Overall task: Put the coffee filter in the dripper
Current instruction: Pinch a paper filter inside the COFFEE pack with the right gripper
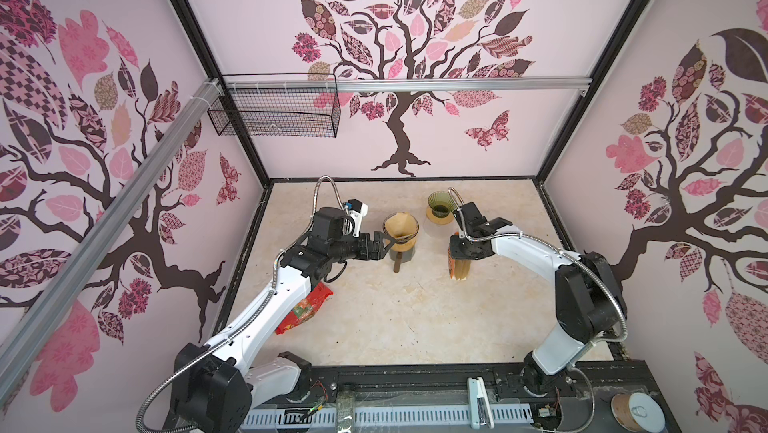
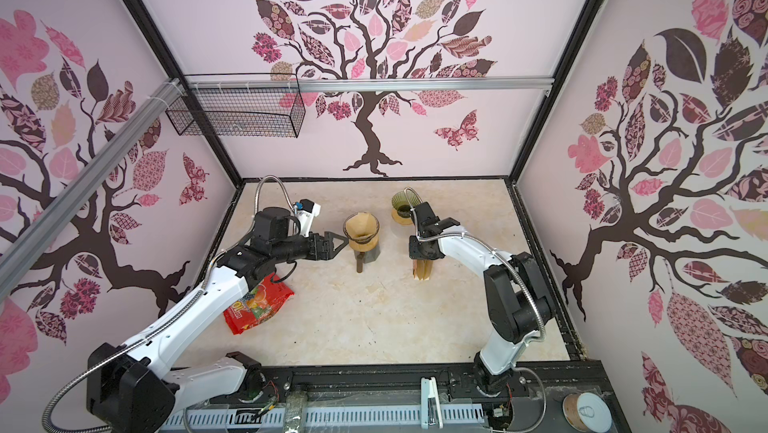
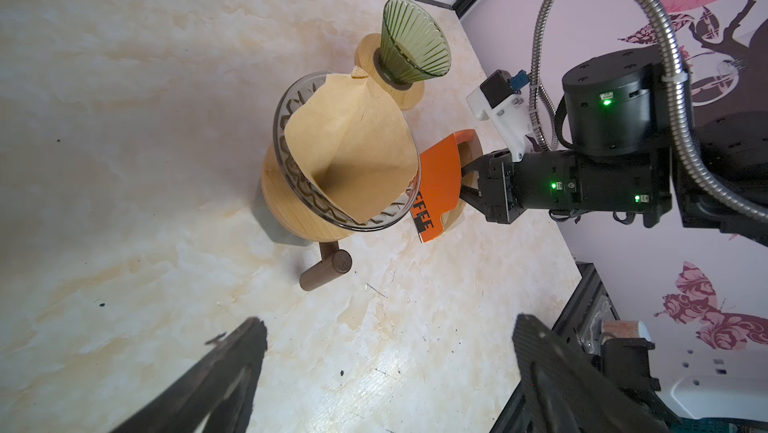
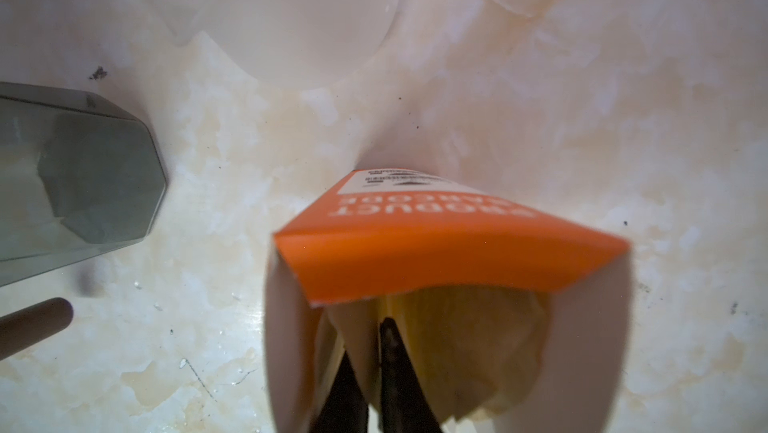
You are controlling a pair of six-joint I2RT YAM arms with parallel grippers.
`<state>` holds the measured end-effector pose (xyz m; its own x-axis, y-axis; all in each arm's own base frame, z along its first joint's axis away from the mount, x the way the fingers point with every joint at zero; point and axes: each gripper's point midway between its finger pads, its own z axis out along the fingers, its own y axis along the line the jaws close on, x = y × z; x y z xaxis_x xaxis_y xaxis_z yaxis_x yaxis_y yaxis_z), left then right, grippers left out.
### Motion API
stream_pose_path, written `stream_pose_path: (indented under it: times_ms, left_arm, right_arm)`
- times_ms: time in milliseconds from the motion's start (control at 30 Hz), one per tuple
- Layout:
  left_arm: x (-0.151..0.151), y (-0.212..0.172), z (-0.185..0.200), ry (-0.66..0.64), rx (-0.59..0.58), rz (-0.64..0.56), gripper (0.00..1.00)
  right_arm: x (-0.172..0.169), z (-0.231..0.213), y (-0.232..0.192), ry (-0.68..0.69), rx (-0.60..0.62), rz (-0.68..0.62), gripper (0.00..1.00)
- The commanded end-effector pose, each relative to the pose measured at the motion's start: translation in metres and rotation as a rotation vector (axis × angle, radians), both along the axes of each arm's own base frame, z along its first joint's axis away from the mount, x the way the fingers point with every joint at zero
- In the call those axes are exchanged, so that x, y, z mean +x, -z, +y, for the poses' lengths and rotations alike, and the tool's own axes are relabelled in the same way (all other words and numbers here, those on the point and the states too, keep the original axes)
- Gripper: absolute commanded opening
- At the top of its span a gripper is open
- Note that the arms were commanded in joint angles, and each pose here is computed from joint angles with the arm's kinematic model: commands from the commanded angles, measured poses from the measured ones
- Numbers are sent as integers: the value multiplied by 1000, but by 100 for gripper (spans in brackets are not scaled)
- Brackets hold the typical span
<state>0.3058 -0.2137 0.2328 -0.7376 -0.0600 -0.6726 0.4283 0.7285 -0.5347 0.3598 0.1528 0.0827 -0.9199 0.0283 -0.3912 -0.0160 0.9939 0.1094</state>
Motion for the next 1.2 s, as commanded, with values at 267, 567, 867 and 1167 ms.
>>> stream_pose_path:
  times_ms: [267, 567, 867, 1167]
  left_arm:
    - [0, 5, -1, -2, 0, -8, 96]
    - [-1, 3, -1, 0, -6, -13, 96]
    - [-2, -2, 0, -3, -8, -26, 96]
    - [-2, -9, 5, -21, -1, -52, 96]
  right_arm:
    - [-11, -3, -22, 0, 10, -22, 4]
    - [-18, -5, -45, 7, 41, -54, 4]
    - [-21, -6, -78, 12, 65, -96, 5]
    - [-20, -6, -128, 12, 96, -175, 5]
